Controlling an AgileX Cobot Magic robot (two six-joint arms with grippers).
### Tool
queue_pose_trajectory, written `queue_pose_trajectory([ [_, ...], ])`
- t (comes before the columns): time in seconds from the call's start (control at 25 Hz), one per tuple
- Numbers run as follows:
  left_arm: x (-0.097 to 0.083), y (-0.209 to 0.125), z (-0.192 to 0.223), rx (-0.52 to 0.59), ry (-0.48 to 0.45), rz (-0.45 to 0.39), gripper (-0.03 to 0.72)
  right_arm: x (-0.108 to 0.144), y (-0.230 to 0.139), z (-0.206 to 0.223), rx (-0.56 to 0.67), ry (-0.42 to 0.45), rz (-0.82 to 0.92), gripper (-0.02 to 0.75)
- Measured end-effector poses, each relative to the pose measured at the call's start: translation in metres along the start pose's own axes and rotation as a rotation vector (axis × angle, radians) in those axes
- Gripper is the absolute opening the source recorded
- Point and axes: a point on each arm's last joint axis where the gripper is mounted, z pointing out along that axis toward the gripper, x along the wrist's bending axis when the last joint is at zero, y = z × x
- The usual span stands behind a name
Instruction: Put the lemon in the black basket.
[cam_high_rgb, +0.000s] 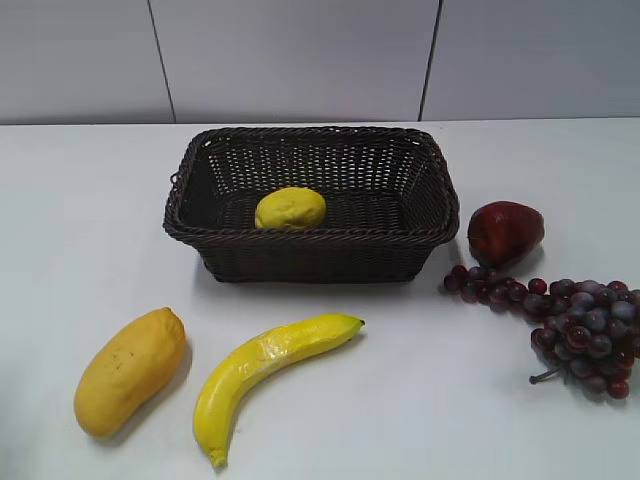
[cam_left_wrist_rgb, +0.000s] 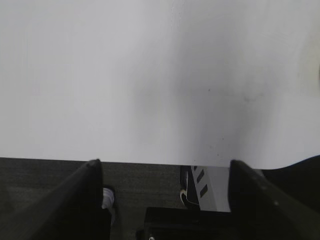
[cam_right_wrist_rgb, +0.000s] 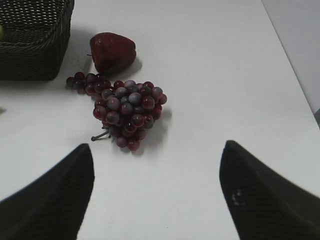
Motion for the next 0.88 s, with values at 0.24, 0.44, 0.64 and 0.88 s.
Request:
queue_pose_trajectory([
  [0.24,-0.006,-0.059,-0.002,-0.130,0.010,-0.048,0.577,0.000,0.000,0.000,0.000,0.000,0.000,0.591],
  [0.44,-0.010,-0.096,-0.009,-0.316,0.009,-0.074,0.577,0.000,0.000,0.000,0.000,0.000,0.000,0.591],
  [0.64,-0.014,-0.123,-0.028,-0.552,0.020,-0.062,0.576,0.000,0.000,0.000,0.000,0.000,0.000,0.591],
  [0.88,-0.016,-0.153,-0.040,-0.760,0.043,-0.048,0.573,0.000,0.000,0.000,0.000,0.000,0.000,0.591],
])
